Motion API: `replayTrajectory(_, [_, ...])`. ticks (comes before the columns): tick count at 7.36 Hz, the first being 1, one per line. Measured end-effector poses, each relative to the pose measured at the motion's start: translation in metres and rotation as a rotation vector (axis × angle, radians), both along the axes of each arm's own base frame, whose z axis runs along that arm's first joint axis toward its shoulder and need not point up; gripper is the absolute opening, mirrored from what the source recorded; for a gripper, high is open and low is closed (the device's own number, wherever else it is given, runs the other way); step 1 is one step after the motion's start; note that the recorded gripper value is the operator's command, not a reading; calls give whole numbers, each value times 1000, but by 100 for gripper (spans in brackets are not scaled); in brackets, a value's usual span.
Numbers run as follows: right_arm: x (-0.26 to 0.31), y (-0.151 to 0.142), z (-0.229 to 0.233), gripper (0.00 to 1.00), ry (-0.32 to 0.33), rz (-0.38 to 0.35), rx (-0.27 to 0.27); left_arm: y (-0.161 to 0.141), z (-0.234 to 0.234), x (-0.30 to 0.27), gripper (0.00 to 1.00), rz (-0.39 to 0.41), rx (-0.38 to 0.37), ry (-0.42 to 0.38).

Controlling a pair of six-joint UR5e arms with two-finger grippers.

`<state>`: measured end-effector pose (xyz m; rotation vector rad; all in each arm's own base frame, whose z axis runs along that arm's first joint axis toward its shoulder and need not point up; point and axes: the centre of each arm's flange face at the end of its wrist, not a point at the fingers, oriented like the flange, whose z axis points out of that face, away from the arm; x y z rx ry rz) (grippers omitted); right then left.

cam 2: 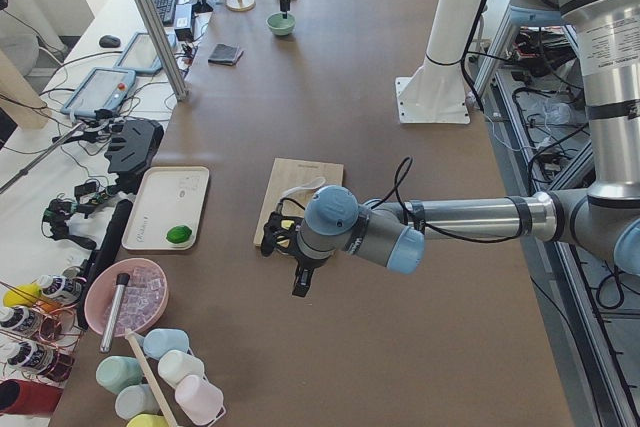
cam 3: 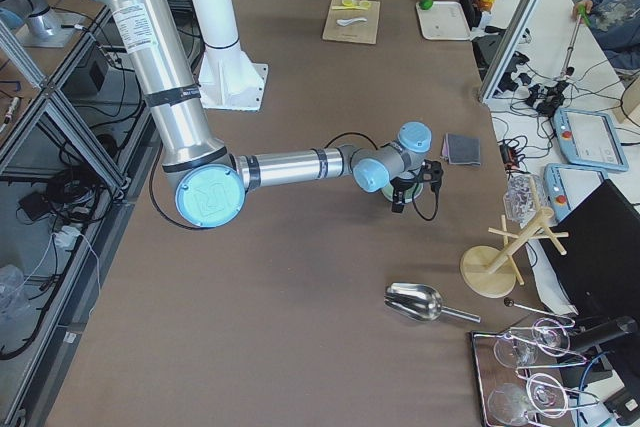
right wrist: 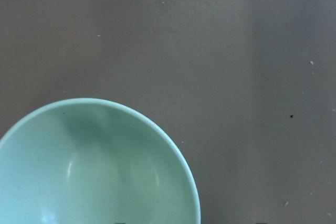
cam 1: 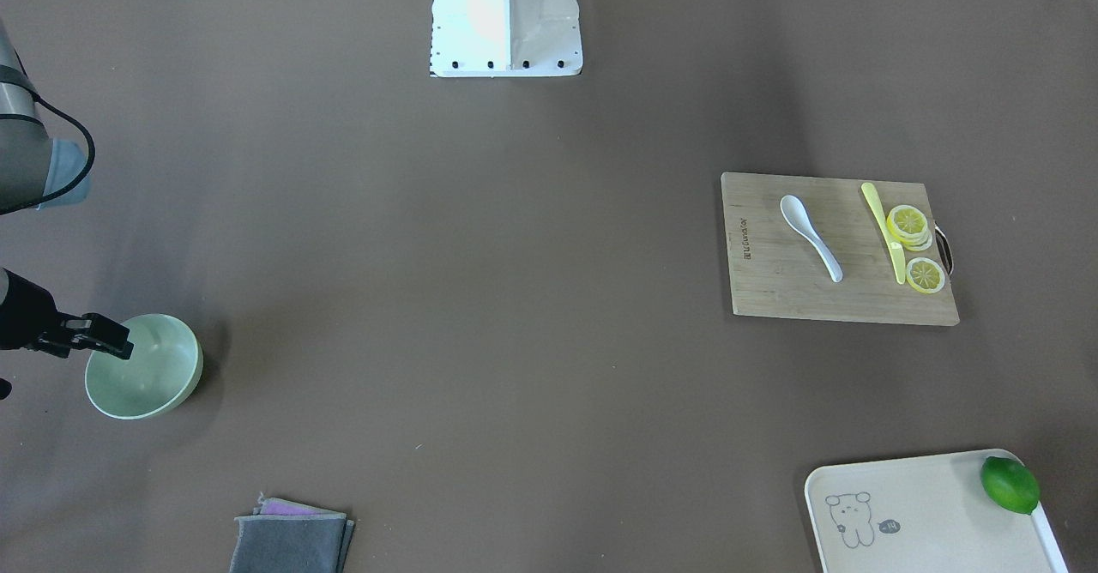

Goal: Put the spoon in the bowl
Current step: 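Move the right gripper to the pale green bowl's rim and grasp it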

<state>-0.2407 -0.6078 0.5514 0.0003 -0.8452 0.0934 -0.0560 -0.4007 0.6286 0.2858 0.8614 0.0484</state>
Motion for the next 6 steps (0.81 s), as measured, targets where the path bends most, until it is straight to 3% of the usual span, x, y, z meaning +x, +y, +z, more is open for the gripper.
replayTrajectory(4, [-12, -3, -18, 0, -17, 10, -2, -18, -19, 13, 94, -91, -124, 74])
replayTrajectory(6, [-73, -5, -105, 0, -100, 73, -56, -51, -50, 60, 85, -102, -210, 116])
